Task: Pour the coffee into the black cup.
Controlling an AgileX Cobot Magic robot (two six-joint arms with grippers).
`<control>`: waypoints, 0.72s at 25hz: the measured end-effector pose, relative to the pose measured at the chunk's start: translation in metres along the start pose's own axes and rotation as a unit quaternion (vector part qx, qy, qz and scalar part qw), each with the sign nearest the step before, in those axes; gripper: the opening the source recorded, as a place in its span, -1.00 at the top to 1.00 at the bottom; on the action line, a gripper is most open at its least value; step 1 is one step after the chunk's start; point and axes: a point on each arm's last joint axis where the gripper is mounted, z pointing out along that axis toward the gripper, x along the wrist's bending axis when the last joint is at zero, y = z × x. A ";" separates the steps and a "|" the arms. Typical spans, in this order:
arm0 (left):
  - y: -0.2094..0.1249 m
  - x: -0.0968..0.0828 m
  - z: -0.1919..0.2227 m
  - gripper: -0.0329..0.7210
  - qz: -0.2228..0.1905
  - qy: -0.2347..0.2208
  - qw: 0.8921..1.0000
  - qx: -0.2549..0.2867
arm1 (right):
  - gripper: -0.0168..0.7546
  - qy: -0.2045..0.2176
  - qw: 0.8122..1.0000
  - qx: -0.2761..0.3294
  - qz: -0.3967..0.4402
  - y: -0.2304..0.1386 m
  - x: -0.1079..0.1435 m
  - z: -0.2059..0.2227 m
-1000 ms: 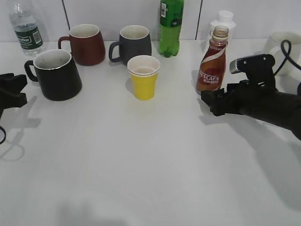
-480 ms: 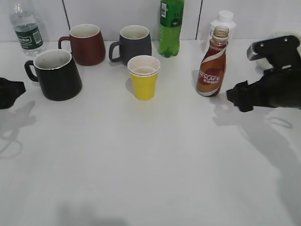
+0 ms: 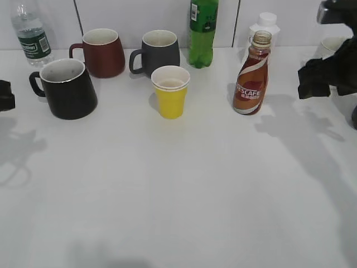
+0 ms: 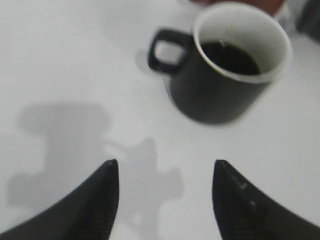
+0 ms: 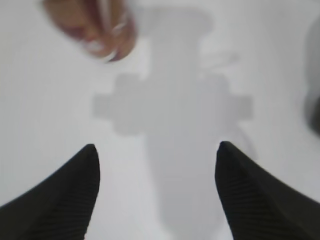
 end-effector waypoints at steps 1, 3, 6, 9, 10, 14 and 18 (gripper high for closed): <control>0.000 -0.006 -0.007 -0.29 0.003 -0.001 1.000 0.011 | -0.54 0.006 1.000 0.011 -0.001 0.002 0.001 -0.005; -0.002 -0.013 -0.020 -0.28 0.004 0.002 0.999 0.037 | -0.50 0.025 0.999 0.028 0.000 0.004 0.005 -0.014; -0.004 -0.023 -0.042 -0.28 0.025 -0.004 0.998 0.056 | -0.49 0.052 0.998 0.043 -0.001 0.002 0.009 -0.031; -0.008 -0.029 -0.067 -0.27 0.084 -0.028 0.995 0.056 | -0.48 0.073 0.996 0.041 -0.003 -0.001 0.011 -0.054; -0.010 -0.029 -0.076 -0.26 0.095 -0.036 0.993 0.054 | -0.48 0.080 0.996 0.037 -0.003 -0.002 0.012 -0.064; -0.017 -0.022 -0.110 -0.20 0.133 -0.060 0.989 0.041 | -0.48 0.094 0.996 0.010 -0.009 -0.008 0.011 -0.106; -0.027 -0.005 -0.143 -0.15 0.157 -0.068 0.985 0.023 | -0.48 0.106 0.994 -0.029 -0.008 -0.029 0.008 -0.147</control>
